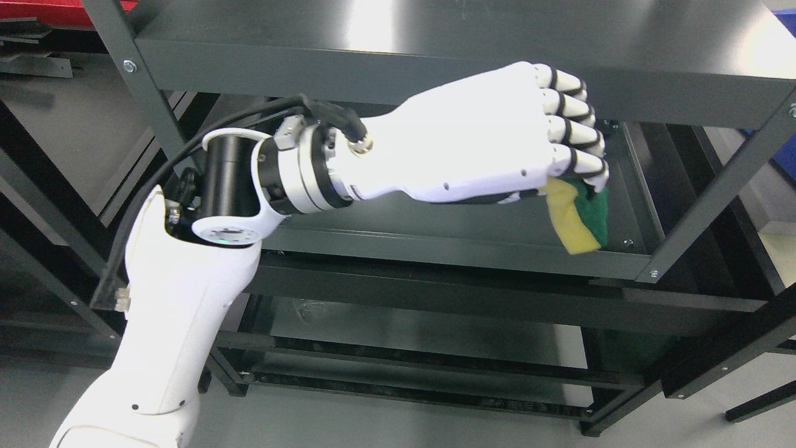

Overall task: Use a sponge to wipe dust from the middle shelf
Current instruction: 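Extend the left hand with sponge onto the middle shelf surface, then wipe the sponge along the shelf toward the near corner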

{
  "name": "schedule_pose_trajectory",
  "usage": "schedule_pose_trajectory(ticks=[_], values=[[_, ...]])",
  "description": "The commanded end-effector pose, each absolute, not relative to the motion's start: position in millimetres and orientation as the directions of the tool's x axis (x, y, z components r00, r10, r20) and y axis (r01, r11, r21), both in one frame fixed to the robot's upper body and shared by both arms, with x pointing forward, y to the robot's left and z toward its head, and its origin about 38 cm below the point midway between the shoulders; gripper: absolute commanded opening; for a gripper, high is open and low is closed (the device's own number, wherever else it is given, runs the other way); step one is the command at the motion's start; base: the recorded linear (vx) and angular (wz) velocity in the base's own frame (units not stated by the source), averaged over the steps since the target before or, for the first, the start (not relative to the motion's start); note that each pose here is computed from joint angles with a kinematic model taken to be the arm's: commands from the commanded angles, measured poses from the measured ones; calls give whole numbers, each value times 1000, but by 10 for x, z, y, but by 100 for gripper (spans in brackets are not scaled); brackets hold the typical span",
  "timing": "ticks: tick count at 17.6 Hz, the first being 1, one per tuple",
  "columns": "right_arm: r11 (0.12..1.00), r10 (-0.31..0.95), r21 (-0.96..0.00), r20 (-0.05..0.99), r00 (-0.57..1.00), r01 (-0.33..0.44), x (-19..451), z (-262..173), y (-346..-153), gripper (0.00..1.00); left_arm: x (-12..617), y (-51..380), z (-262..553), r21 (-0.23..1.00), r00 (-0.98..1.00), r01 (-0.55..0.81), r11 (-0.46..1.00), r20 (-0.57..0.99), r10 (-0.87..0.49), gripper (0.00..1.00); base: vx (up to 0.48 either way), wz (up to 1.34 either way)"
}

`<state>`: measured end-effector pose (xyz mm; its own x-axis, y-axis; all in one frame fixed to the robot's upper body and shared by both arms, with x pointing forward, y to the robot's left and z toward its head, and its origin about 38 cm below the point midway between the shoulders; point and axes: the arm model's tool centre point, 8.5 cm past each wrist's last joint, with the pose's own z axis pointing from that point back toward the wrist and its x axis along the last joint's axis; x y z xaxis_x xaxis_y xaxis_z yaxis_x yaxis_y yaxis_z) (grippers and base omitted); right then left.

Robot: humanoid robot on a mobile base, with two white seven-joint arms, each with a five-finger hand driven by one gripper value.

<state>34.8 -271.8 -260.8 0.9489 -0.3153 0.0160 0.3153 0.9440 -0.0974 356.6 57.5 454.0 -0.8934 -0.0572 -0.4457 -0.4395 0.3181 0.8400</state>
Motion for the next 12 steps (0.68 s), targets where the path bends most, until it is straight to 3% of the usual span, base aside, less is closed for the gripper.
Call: schedule_pose_trajectory(ticks=[1, 8, 12], values=[[942, -315, -113, 38, 948, 317, 404, -2596, -2843, 100, 3678, 1852, 4905, 793, -854, -515, 324, -445, -268, 0, 0, 0], [942, -315, -113, 38, 948, 317, 404, -2596, -2843, 100, 3327, 3260, 4992, 857, -844, -466, 219, -357, -401, 0, 0, 0], [942, -315, -113, 38, 948, 317, 404, -2596, -2843, 100, 3004, 3832, 5088, 878, -807, -450, 163, -322, -496, 0, 0, 0]])
